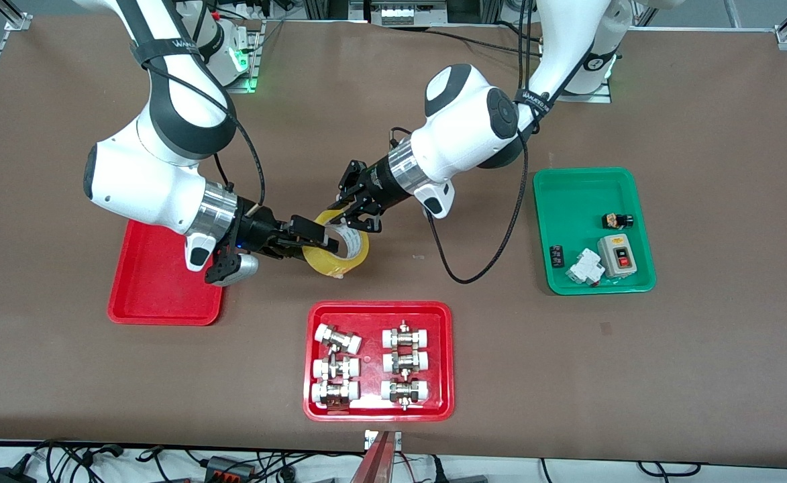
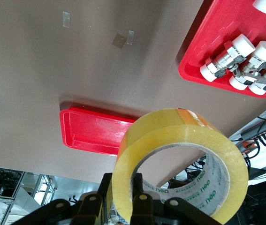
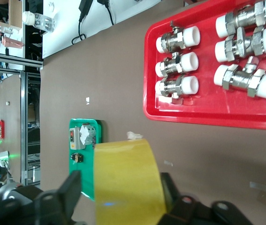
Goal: Left arm passes tape to right arm into tray
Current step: 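Open the left gripper to release the tape to the right gripper, then lower the tape into the empty red tray while the left gripper withdraws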
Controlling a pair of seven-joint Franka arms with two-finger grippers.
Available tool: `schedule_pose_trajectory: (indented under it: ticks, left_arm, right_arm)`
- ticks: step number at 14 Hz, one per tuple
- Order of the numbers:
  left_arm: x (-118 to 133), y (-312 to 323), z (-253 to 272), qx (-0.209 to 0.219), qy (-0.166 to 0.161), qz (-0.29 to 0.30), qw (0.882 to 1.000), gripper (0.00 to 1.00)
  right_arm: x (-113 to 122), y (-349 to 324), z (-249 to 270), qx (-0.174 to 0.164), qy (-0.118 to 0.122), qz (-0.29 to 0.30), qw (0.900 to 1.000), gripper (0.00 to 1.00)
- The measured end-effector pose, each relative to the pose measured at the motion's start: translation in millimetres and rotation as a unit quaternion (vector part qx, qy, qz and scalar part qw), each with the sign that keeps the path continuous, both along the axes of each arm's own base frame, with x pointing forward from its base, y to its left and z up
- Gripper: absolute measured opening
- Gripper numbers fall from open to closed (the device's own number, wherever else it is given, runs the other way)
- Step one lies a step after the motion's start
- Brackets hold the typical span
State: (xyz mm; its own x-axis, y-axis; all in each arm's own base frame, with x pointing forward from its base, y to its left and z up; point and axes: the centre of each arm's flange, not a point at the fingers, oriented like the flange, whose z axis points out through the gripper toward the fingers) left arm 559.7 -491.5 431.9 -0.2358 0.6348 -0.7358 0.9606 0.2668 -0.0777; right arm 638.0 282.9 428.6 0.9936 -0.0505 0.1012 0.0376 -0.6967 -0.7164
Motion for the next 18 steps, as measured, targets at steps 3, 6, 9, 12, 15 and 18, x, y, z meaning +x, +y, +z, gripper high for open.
schedule_pose_trajectory:
  ticks: [3, 6, 9, 12, 15, 18]
  left_arm:
    - [4, 1, 6, -0.004, -0.006, 0.004, 1.000, 0.21]
    - [6, 3, 9, -0.005, -0.007, 0.007, 1.000, 0.25]
    - [16, 12, 12, 0.032, -0.047, -0.006, 0.998, 0.54]
    - [41, 39, 28, 0.046, -0.072, -0.003, 0.996, 0.85]
    - [71, 89, 49, 0.075, -0.115, -0.057, 0.989, 1.00]
    - [86, 170, 77, 0.122, -0.162, -0.210, 0.956, 1.00]
  right_arm:
    - [3, -1, 7, 0.000, -0.015, 0.006, 1.000, 0.56]
    - [5, -1, 12, 0.002, -0.019, 0.006, 1.000, 0.56]
    - [6, -2, 16, 0.003, -0.023, 0.004, 1.000, 0.56]
    - [10, -8, 18, 0.002, -0.025, -0.001, 1.000, 0.56]
    - [24, -65, 0, -0.014, 0.015, 0.005, 1.000, 0.56]
    - [31, -180, -29, -0.011, 0.064, 0.034, 0.997, 0.56]
